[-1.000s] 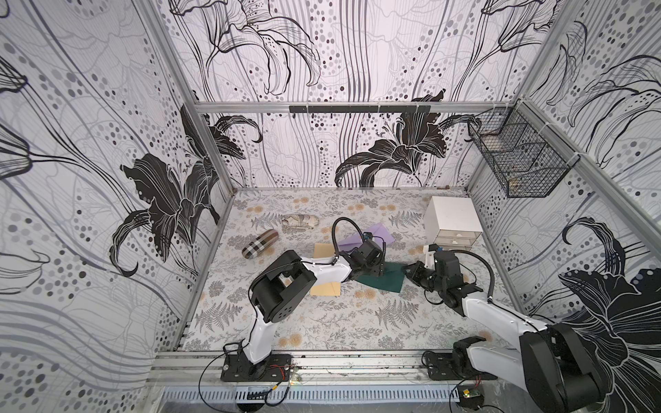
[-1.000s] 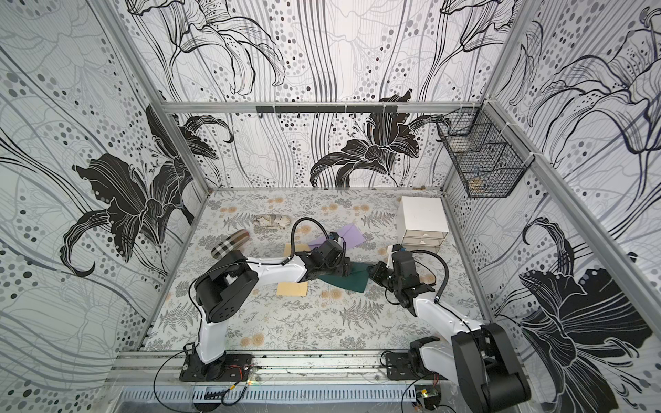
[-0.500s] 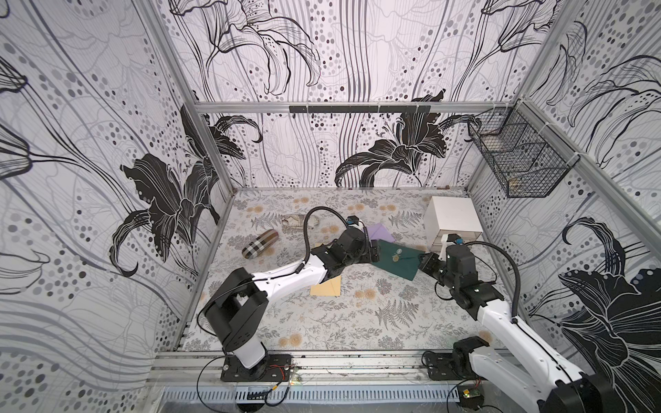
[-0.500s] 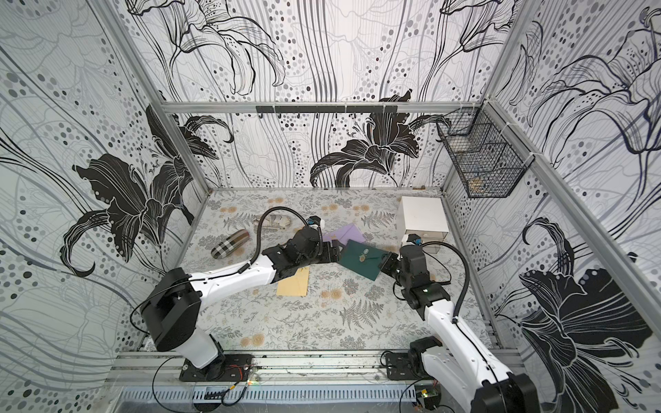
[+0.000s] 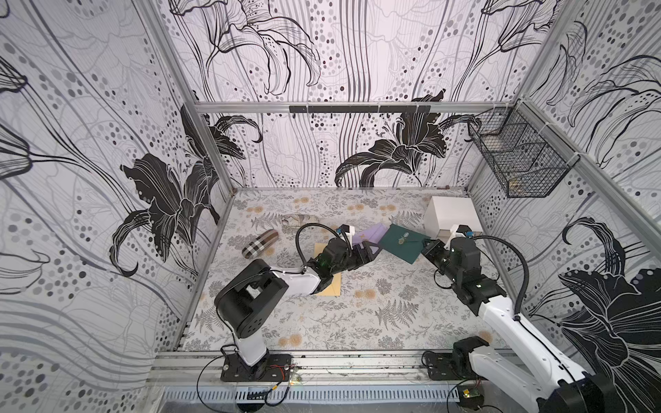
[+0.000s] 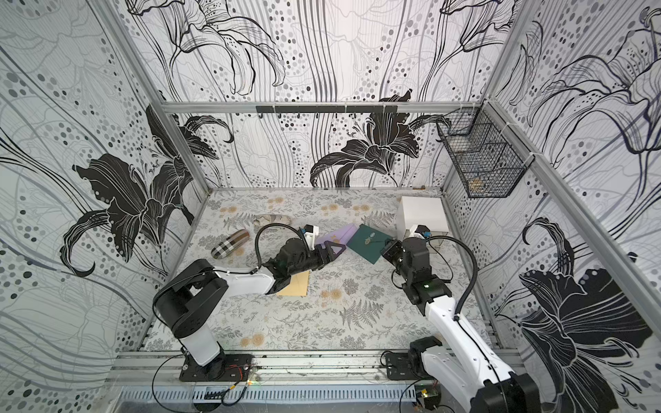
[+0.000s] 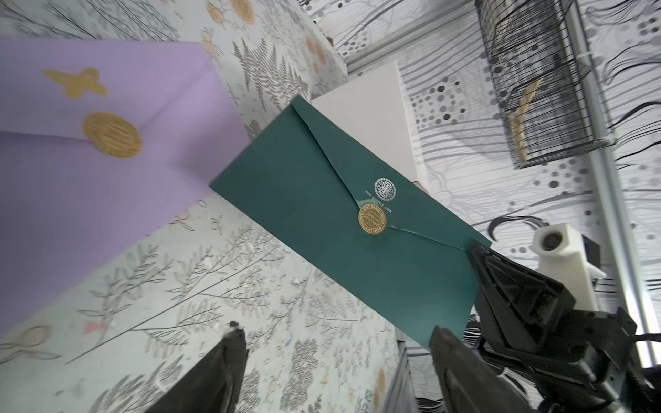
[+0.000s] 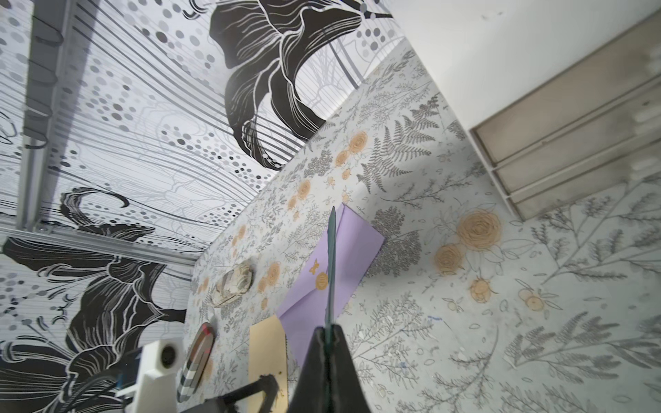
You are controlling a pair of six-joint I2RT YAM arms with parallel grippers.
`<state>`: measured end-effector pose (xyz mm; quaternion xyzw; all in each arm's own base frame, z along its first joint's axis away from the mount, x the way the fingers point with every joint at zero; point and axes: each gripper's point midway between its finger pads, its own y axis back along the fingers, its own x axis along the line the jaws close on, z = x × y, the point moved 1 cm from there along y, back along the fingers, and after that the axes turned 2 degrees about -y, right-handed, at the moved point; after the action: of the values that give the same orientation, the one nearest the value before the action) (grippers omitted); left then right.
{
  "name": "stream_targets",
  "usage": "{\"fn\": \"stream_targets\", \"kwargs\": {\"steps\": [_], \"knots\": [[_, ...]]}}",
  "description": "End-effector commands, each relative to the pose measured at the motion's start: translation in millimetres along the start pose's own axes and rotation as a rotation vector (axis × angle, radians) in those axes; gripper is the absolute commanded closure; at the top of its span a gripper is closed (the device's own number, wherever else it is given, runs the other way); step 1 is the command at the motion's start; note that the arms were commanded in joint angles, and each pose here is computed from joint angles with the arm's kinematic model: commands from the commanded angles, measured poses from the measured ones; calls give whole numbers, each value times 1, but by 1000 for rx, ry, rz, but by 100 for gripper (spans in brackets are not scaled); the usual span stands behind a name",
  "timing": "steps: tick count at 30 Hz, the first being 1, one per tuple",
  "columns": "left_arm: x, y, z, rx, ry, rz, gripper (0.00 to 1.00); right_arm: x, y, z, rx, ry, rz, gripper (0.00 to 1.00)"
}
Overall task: Open the envelope
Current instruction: Pick up the envelope from the center of the board.
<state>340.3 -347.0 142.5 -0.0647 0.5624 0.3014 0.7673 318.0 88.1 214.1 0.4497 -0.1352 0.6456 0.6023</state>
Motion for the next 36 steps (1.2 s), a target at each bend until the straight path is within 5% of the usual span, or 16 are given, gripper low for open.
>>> {"fn": "stream_targets", "kwargs": {"steps": [1,26,36], "knots": [[-28,1,9,-35,55,-210,18,36,4,17,-38,-40,132,100],[-13,-11,27,-111,175,-344,28,44,-8,-6,62,-78,245,100],[-20,-11,35,-126,159,-361,48,31,-12,-22,95,-74,224,100]]}}
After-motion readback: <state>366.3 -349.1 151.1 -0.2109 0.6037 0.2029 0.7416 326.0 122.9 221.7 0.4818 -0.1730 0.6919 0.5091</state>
